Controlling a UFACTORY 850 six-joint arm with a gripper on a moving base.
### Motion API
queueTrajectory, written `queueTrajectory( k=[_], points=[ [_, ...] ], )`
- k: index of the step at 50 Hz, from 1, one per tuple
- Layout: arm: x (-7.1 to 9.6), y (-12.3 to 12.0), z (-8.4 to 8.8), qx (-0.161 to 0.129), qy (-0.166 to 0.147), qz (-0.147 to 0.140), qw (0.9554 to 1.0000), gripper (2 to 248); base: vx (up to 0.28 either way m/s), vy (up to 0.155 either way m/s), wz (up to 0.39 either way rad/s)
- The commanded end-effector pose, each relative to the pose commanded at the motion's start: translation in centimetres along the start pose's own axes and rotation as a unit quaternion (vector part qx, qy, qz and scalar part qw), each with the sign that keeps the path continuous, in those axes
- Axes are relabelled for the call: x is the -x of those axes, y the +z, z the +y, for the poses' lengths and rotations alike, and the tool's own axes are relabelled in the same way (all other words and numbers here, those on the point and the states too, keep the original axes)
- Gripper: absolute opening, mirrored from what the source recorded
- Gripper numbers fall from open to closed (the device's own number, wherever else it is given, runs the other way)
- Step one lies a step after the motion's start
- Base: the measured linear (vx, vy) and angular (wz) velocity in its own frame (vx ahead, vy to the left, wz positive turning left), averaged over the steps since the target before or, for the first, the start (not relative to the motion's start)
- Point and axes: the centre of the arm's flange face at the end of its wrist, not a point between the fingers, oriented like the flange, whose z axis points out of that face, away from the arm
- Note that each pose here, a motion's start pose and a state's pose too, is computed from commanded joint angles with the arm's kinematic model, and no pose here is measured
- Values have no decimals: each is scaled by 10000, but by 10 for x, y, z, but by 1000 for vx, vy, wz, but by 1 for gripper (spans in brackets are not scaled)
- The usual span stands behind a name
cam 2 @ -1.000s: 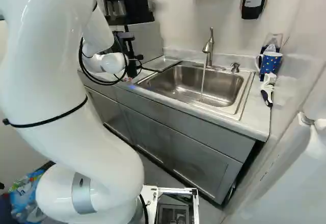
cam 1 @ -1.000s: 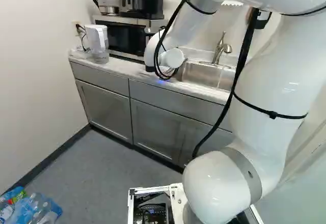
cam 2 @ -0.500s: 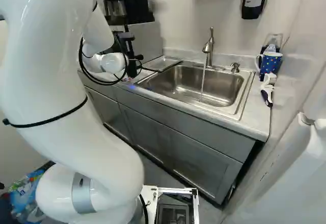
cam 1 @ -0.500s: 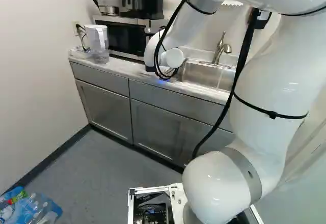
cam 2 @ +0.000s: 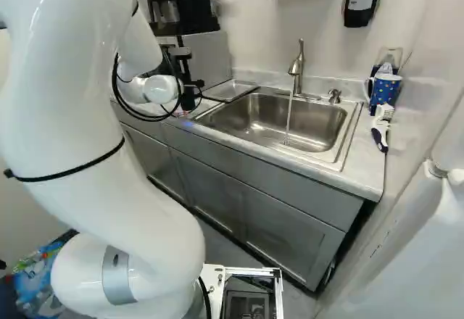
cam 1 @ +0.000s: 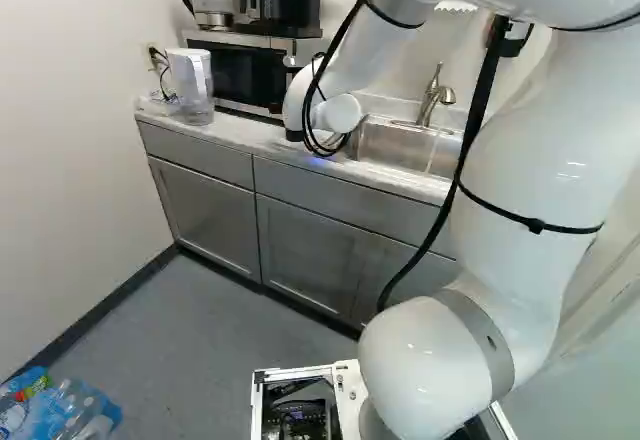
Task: Rinse the cup and place it in the tray
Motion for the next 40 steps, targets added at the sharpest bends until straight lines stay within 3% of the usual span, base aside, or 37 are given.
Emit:
queueTrajectory(
  k=[20,40],
  points=[
    [4,1,-3,-24,-6,-210,9998,247,0,0,0],
    [4,1,-3,-26,-7,-210,9998,238,0,0,0]
  ],
)
